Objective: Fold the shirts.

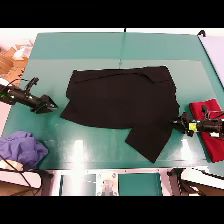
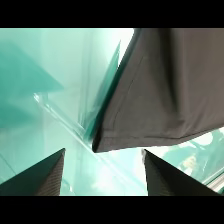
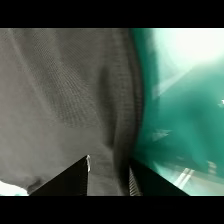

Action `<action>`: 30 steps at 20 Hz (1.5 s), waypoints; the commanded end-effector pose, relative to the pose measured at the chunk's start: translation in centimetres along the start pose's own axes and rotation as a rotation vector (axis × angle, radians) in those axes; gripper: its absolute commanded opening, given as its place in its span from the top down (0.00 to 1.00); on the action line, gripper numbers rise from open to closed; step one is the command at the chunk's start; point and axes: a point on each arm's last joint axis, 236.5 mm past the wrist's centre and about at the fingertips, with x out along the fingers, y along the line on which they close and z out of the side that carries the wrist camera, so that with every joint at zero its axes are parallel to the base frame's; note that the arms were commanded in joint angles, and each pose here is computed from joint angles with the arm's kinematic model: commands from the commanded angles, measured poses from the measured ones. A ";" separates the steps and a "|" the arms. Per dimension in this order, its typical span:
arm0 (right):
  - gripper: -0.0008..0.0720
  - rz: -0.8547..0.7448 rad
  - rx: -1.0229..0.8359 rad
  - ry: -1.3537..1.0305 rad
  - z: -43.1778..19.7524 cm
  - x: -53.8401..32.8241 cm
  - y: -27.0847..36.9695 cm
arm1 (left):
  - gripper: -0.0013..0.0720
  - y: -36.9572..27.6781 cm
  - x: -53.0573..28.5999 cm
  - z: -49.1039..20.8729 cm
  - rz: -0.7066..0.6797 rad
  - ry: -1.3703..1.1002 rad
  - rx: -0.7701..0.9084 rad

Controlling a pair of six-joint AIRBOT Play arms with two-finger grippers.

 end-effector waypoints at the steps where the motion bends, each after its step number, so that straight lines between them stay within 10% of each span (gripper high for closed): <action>1: 0.51 -0.043 -0.029 0.032 -0.5 0.9 -1.0 | 0.25 0.8 1.6 -1.2 -0.013 0.042 -0.005; 15: 0.51 -0.042 -0.040 0.032 -0.5 0.9 -1.0 | 0.26 -1.1 6.9 -2.3 -0.072 0.057 0.029; 19: 0.51 -0.042 -0.040 0.033 -0.5 0.9 -1.0 | 0.92 -1.4 6.9 -2.3 -0.086 0.056 0.025; 24: 0.97 -0.017 -0.065 0.066 -0.8 0.3 0.1 | 0.95 -2.7 5.9 -1.8 -0.117 0.055 0.044; 30: 0.97 0.156 -0.257 -0.146 3.5 -8.2 10.9 | 0.95 -10.3 -4.4 1.8 -0.085 -0.192 0.260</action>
